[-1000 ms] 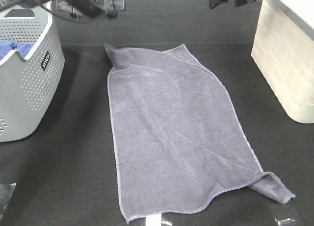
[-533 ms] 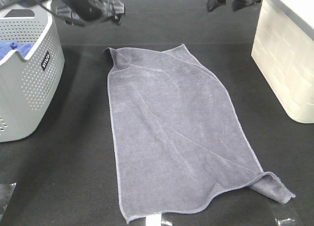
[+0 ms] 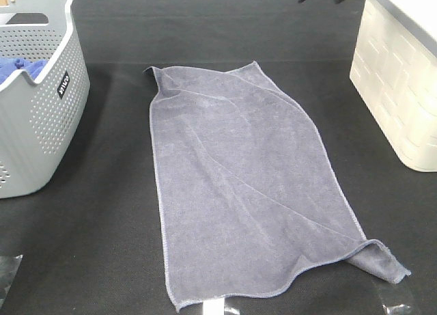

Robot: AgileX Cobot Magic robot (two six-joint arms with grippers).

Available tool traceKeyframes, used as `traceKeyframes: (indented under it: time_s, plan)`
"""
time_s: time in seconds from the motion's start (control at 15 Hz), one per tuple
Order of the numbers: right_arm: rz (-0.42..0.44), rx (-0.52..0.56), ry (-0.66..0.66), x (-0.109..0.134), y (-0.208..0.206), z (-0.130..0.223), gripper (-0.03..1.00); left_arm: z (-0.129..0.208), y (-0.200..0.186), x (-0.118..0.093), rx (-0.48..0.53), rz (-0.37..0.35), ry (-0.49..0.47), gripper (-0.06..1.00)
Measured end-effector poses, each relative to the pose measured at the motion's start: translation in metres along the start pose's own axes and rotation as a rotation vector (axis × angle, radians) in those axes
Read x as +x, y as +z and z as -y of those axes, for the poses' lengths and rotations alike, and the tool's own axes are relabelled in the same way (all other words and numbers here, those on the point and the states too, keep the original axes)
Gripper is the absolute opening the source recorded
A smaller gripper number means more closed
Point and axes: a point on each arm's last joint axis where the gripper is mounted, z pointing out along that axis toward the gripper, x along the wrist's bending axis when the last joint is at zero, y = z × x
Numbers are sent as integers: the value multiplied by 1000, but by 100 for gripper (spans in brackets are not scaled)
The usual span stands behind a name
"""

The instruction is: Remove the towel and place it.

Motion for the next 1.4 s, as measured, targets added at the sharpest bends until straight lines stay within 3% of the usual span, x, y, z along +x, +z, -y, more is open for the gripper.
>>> traceKeyframes:
  time_s: [0.27,0.53,0.67,0.8,1.07,1.4]
  plan:
    - [13,89,46,12,-39,10,70,0,-52,11,104,-63,50,92]
    - [51,36,73,24,-82,17,70,-5,-105,18,44,-82,65,92]
    - [70,38,69,33,-110,39,70,8,-136,23,56,-84,70,92]
    - [85,53,67,39,-126,59,70,34,-167,30,91,-87,76,92]
    - [90,121,82,58,-157,142,70,117,-245,47,124,-85,78,92]
    - [87,151,85,75,-174,243,70,230,-295,61,124,-33,30,92]
